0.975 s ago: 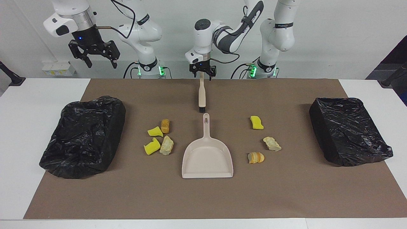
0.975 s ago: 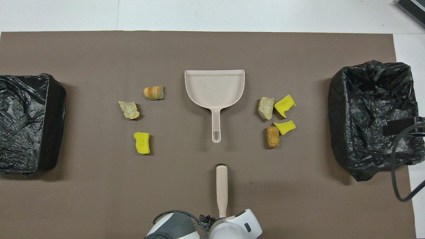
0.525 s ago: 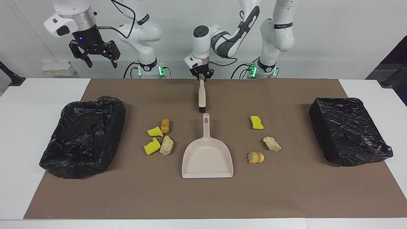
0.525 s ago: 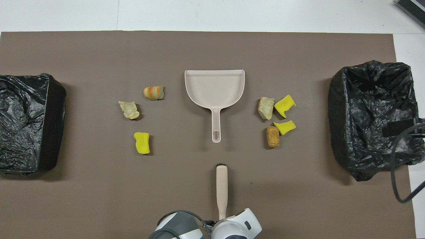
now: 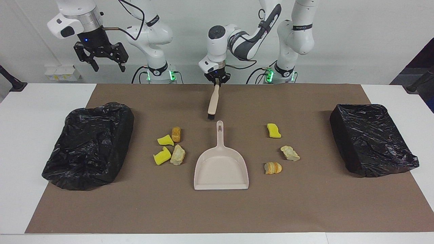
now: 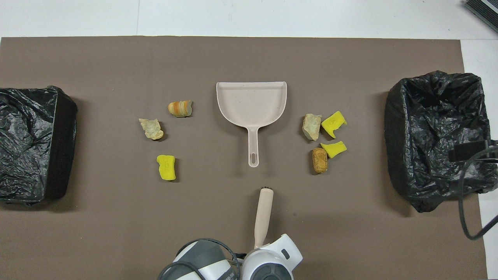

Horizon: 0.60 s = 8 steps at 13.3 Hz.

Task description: Sweep and dump trash in bin

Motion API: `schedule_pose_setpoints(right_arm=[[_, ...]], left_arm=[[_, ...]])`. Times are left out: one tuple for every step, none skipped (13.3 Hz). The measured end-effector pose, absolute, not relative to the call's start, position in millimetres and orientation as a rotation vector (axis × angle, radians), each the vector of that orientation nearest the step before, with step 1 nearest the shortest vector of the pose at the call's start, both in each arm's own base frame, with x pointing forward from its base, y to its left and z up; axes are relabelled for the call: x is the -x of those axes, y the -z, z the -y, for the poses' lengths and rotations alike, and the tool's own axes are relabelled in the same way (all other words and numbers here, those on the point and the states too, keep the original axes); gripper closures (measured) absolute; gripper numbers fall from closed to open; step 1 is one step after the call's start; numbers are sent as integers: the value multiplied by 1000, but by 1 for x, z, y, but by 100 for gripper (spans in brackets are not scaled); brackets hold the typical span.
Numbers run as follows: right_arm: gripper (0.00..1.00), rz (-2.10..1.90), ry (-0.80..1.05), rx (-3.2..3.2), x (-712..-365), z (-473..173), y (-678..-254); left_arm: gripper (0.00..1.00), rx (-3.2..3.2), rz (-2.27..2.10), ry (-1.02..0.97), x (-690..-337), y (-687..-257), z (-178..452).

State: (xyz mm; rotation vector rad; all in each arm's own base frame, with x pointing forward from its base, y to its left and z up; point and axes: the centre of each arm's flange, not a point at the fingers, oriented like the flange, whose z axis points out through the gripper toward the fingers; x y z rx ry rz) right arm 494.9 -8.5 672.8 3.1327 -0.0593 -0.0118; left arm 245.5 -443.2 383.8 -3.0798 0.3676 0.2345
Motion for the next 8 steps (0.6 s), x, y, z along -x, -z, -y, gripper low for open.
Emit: schedule_pose_setpoints(right_arm=[[0,59,12,-3133,-495,9,-673],[0,59,12,-3133,-495,8,-673],[0,59,12,-3133,-495,8,-673],[0,59,12,-3133,-495,8,-673],[0,59,12,-3133,-495,8,-673],[0,59,12,-3133,-495,8,-673],[0,59,12,-3133,-495,8,-673],[0,59,12,-3133,-495,8,-673]], left_arm=[[74,3062,-339,-235,-258,-399,430],[74,3051,-303,-229,-272,-412,414],[74,3044,-268,-217,-287,-423,396],[74,3042,-237,-202,-303,-432,378],[74,3050,-207,-193,-321,-439,359],[74,3062,-170,-187,-341,-445,338],[74,3072,-125,-183,-359,-448,317],[74,3077,-76,-184,-376,-448,296]])
